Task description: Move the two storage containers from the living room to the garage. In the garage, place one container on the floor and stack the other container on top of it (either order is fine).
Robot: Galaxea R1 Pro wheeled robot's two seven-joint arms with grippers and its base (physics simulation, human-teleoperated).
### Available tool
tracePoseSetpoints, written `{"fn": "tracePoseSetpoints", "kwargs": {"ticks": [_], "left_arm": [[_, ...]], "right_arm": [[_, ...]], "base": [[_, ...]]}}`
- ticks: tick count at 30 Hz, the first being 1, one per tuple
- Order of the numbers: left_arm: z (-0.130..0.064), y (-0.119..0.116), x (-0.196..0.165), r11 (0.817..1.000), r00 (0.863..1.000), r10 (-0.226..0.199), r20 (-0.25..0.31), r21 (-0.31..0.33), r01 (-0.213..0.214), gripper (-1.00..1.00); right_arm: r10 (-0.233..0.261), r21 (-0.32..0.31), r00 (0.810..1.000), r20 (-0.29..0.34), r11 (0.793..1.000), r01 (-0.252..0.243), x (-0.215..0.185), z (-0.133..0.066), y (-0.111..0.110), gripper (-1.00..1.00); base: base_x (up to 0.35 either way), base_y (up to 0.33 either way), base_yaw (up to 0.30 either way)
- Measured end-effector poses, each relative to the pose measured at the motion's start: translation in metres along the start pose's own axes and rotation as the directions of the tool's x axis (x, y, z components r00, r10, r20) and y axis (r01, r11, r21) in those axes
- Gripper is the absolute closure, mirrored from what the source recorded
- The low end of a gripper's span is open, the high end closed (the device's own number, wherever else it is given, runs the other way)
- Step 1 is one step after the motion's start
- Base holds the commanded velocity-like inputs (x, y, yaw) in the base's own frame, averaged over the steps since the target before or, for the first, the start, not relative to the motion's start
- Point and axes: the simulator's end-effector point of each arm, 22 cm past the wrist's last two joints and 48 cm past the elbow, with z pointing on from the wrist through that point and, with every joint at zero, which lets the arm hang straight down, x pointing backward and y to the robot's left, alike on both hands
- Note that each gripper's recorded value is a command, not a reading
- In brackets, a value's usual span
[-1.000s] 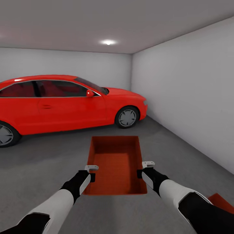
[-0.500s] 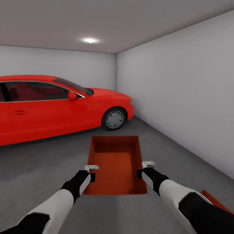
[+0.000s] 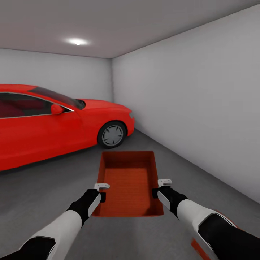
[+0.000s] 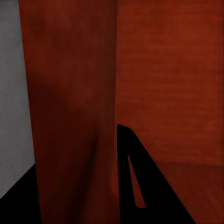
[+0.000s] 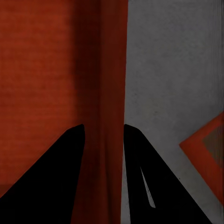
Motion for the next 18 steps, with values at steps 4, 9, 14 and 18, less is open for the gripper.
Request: {"fn": "tracePoseSetpoints", "kwargs": {"ticks": [4,9,14,18], "left_arm": [[0.0,0.0,0.0001,1.0,1.0,0.0,0.0,0.0,0.0,1.0],[0.0,0.0,-0.0004,1.0,1.0,-0.001,0.002,0.0,0.001,1.0],[0.0,0.0,-0.0005,1.0,1.0,-0.001,0.002,0.0,0.001,1.0],[0.0,0.0001,-0.0011,1.0,1.0,-0.001,0.003,0.0,0.001,1.0]], "right_arm": [[0.0,0.0,1.0,0.0,1.0,0.0,0.0,0.0,0.0,1.0],[-0.001,0.0,1.0,0.002,1.0,0.001,-0.0007,-0.0001,0.0,1.0],[-0.002,0.0,1.0,0.002,1.0,0.002,-0.0008,-0.0001,0.0,1.0],[-0.002,-0.001,1.0,0.002,1.0,0.002,-0.0011,0.0001,0.0001,1.0]], "base": [[0.323,0.0,-0.269],[0.323,0.0,-0.269],[0.317,0.0,-0.269],[0.231,0.0,-0.269]]}}
